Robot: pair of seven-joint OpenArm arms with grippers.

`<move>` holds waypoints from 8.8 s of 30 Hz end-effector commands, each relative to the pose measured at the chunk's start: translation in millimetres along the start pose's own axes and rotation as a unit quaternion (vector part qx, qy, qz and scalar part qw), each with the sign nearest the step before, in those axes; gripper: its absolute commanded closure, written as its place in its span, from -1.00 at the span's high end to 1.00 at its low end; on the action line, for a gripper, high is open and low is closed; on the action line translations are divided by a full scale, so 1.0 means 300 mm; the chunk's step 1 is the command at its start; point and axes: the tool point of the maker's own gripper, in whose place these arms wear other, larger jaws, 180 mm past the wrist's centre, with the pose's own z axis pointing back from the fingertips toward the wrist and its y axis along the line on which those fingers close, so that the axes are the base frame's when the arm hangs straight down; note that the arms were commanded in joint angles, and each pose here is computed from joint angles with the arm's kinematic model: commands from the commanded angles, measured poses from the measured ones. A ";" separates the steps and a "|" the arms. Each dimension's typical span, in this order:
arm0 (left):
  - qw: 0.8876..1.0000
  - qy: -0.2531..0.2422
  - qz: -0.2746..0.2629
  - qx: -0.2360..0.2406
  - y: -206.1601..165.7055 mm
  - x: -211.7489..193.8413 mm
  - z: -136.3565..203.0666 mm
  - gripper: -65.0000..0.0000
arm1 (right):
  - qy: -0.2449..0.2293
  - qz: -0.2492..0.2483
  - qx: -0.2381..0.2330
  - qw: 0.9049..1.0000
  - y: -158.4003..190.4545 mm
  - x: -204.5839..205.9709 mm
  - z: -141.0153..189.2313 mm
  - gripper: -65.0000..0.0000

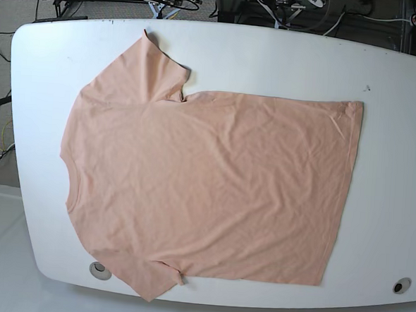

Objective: Fold the T-shirt properly

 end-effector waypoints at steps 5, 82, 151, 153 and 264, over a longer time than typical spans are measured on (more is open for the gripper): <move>1.000 0.005 0.004 0.004 0.025 -0.038 0.002 -0.94 | -0.002 -0.001 -0.001 1.000 -0.020 -0.021 0.000 -0.97; 1.000 0.002 0.019 0.005 0.050 -0.085 0.005 -0.91 | -0.022 0.008 0.014 1.000 -0.053 -0.055 0.003 -0.99; 0.996 -0.025 0.016 0.086 0.311 -0.210 0.062 -0.91 | -0.040 0.019 0.004 0.999 -0.129 -0.075 0.011 -1.00; 0.995 -0.027 0.012 0.096 0.340 -0.221 0.072 -0.92 | -0.041 0.020 -0.002 0.999 -0.149 -0.085 0.014 -1.00; 0.897 -0.355 -0.241 0.104 0.496 0.206 0.922 -0.87 | -0.400 0.025 -0.114 0.909 -0.727 0.198 0.937 -0.98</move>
